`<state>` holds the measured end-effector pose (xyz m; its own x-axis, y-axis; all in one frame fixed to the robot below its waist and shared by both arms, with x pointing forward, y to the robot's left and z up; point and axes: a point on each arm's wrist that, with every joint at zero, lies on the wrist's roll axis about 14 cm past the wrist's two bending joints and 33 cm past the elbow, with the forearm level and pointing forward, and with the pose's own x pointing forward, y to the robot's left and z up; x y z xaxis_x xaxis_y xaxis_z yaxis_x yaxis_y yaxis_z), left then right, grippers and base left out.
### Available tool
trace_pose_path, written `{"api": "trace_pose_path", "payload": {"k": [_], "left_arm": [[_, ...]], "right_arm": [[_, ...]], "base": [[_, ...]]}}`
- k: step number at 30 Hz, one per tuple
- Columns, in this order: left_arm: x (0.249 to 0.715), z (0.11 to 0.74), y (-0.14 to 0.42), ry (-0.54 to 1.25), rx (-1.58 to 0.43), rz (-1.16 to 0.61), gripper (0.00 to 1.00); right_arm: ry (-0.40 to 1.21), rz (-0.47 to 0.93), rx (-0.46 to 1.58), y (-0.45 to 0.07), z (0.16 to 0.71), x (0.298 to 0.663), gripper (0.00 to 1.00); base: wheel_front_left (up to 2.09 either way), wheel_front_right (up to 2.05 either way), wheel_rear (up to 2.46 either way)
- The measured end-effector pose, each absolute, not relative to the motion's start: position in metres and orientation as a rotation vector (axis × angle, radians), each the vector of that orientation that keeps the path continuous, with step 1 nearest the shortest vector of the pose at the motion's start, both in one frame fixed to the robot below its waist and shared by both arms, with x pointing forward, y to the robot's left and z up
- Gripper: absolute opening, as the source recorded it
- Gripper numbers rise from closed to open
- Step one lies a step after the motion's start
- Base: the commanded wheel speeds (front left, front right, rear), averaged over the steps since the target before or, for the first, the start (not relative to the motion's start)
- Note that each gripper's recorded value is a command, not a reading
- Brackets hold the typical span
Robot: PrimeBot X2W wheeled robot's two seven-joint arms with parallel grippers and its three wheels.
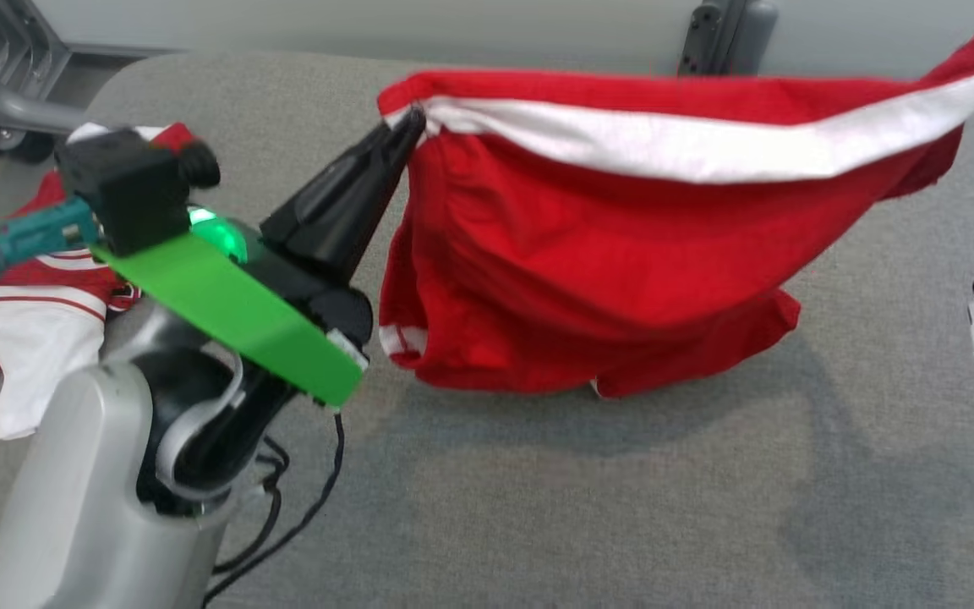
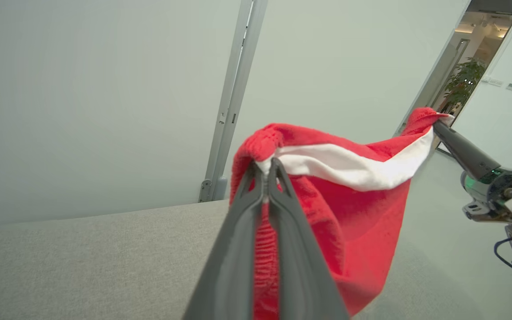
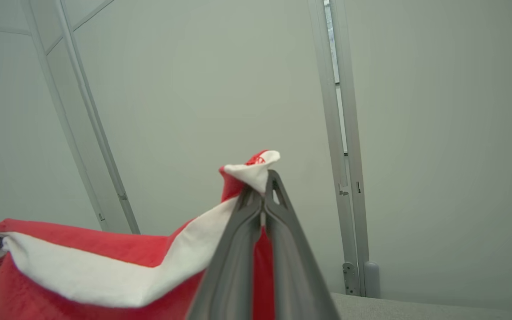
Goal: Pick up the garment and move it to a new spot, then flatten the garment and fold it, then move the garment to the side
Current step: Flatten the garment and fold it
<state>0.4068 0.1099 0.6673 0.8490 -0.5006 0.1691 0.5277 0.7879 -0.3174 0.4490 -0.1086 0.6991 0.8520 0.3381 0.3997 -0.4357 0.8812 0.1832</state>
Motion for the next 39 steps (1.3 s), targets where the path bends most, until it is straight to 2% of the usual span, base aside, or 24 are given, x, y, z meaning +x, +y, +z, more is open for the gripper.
{"api": "trace_pose_path", "payload": {"k": [10, 15, 19, 24, 27, 30, 36, 39], "left_arm": [[0.525, 0.658, 0.125, -0.073, -0.263, -0.446, 0.0], [0.591, 0.691, 0.143, -0.223, -0.229, -0.352, 0.0], [0.632, 0.692, 0.145, -0.325, -0.195, -0.299, 0.0], [0.668, 0.643, 0.134, -0.316, -0.215, -0.289, 0.0], [0.679, 0.592, 0.12, -0.236, -0.254, -0.296, 0.0], [0.673, 0.526, 0.101, -0.102, -0.299, -0.307, 0.0], [0.622, 0.453, 0.055, 0.073, -0.345, -0.413, 0.0], [0.59, 0.434, 0.055, 0.125, -0.368, -0.425, 0.0]], "right_arm": [[-0.425, 0.38, 0.231, -0.091, 0.724, 0.56, 0.0], [-0.488, 0.334, 0.233, -0.085, 0.754, 0.622, 0.0], [-0.568, 0.266, 0.228, -0.099, 0.765, 0.653, 0.0], [-0.504, 0.232, 0.22, -0.109, 0.717, 0.684, 0.0], [-0.424, 0.224, 0.233, -0.113, 0.664, 0.69, 0.0], [-0.311, 0.187, 0.261, -0.128, 0.594, 0.68, 0.0], [-0.12, 0.111, 0.28, -0.154, 0.491, 0.618, 0.0], [-0.028, 0.077, 0.302, -0.164, 0.456, 0.58, 0.0]], "base": [[0.0, 0.0, 0.0], [0.0, 0.0, 0.0], [0.0, 0.0, 0.0], [0.0, 0.0, 0.0], [0.0, 0.0, 0.0], [0.0, 0.0, 0.0], [0.0, 0.0, 0.0], [0.0, 0.0, 0.0]]}}
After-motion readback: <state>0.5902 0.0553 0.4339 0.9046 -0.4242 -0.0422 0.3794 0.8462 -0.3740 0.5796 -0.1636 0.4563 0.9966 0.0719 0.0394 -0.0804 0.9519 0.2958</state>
